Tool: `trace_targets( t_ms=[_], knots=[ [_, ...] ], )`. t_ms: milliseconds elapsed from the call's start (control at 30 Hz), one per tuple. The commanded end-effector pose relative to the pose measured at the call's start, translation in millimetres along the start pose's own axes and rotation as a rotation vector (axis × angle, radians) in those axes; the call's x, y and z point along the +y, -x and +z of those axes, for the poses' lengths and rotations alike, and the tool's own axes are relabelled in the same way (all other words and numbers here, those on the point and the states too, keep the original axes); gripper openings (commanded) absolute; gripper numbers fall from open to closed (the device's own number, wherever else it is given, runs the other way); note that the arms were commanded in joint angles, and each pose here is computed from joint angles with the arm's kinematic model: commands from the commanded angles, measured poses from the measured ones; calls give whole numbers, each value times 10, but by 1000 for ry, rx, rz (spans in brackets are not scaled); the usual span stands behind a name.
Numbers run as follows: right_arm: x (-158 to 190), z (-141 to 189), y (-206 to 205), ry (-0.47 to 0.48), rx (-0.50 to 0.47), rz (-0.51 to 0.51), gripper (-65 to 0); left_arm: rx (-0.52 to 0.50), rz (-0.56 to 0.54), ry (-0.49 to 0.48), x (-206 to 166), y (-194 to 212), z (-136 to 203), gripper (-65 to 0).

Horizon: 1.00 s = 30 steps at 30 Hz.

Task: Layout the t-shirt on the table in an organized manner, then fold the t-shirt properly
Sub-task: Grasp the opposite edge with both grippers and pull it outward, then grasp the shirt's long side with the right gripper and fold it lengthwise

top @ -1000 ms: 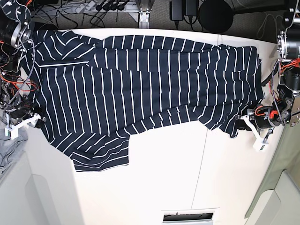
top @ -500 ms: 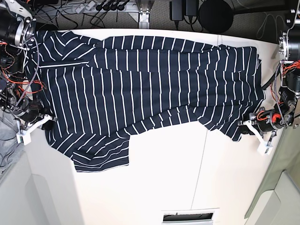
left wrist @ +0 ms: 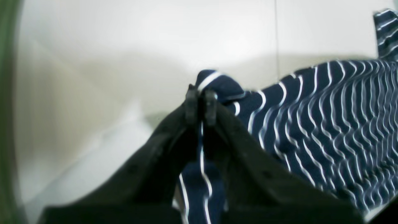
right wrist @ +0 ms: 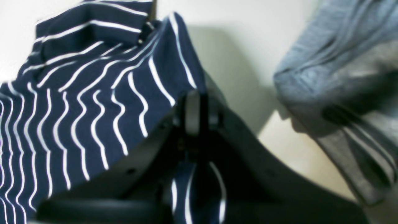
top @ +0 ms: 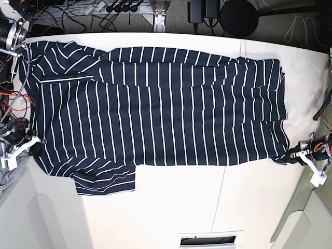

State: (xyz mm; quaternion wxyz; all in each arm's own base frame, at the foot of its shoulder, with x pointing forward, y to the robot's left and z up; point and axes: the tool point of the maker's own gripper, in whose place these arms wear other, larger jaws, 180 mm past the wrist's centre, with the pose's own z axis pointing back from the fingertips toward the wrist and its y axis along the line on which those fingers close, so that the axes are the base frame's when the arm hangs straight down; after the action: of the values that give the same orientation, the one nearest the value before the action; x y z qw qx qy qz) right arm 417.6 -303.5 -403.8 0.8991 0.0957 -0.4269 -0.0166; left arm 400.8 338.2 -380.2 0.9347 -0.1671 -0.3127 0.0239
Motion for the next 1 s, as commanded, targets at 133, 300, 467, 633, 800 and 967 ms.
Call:
trace_targets(
  t_ms=[133, 300, 467, 633, 800, 967],
  knots=[
    [-250, 200, -197, 28, -42, 5, -650, -23, 47, 42, 90, -68, 309, -650],
    [-450, 421, -8, 61, -22, 26, -650, 46, 2, 24, 169, 168, 472, -650],
    [-510, 564, 261, 73, 21, 54, -650, 144, -31, 114, -110, 545, 452, -650],
    [-483, 620, 637, 66, 82, 36, -650, 199, -40, 132, -186, 866, 411, -650],
    [-423, 610, 751, 55, 84, -2, -353, 207, -22, 151, -251, 1010, 334, -650],
    [-432, 623, 261, 46, -76, -49, -233, 212, -20, 164, -314, 1050, 276, -650]
  ],
)
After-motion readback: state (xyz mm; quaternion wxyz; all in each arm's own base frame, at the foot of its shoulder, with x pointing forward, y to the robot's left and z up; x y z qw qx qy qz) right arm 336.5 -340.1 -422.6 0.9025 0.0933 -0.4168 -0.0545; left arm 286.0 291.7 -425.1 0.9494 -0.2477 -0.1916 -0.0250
